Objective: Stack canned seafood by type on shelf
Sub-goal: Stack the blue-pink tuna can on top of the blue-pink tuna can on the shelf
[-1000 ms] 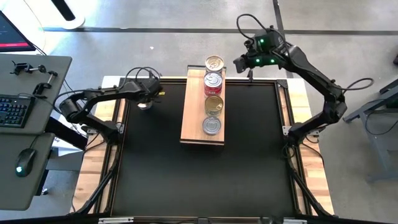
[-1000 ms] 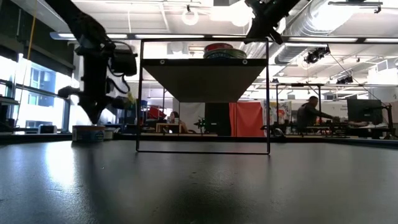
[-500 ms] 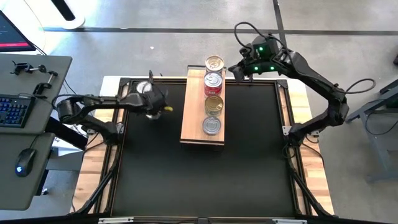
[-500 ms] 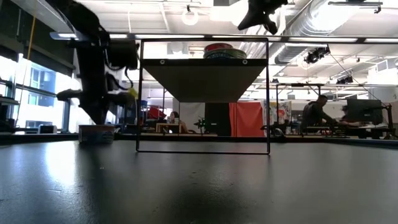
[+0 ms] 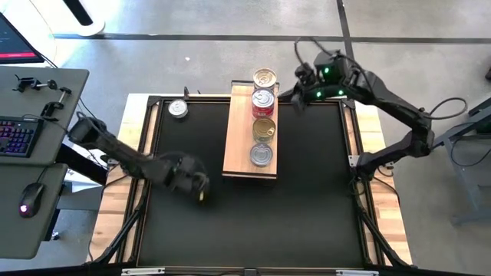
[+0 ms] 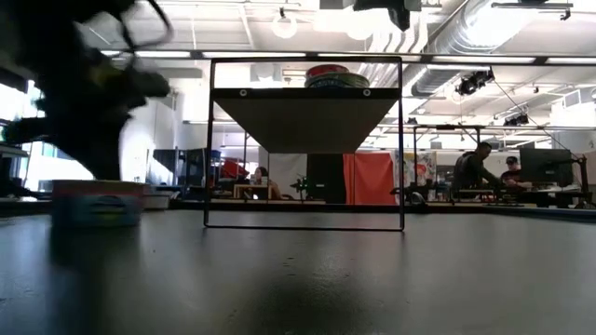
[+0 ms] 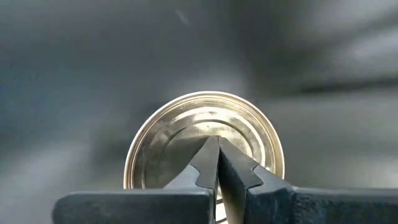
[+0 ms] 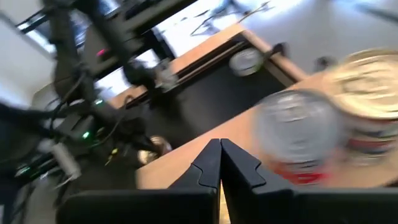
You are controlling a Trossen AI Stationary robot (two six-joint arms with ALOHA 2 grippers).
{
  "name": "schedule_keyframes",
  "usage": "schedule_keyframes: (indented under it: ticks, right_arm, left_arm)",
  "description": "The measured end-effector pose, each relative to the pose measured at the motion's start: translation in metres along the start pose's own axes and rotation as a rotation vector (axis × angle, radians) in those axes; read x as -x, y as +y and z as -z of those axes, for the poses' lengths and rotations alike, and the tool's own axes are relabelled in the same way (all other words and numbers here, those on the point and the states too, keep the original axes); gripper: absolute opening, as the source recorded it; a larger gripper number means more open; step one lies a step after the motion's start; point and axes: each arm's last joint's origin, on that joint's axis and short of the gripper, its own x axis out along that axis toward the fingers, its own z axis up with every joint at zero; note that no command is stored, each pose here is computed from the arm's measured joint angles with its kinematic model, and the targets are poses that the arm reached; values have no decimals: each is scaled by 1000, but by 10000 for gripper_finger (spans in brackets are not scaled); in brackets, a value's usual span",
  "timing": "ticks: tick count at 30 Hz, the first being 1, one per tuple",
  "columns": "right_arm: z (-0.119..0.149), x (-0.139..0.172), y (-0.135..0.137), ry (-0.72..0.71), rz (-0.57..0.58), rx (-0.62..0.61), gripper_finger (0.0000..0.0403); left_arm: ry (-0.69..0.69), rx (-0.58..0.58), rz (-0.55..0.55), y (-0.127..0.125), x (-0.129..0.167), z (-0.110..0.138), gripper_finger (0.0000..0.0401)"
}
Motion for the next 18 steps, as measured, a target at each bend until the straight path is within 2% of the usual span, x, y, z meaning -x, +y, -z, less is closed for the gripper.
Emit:
schedule_keyframes:
  ticks: [4, 8, 14, 18]
  right_arm:
    - [13, -10, 39, 41, -68, 20, 0]
    - [30, -14, 81, 40, -61, 20, 0]
    - [62, -15, 145, 9, -71, -73, 0]
    - [93, -19, 181, 58, -69, -163, 0]
  left_arm:
    - [16, -74, 160, -5, 12, 35, 0]
    - [47, -207, 299, -8, 23, 62, 0]
    - [55, -401, 444, -14, 24, 95, 0]
    - [35, -435, 532, -26, 12, 111, 0]
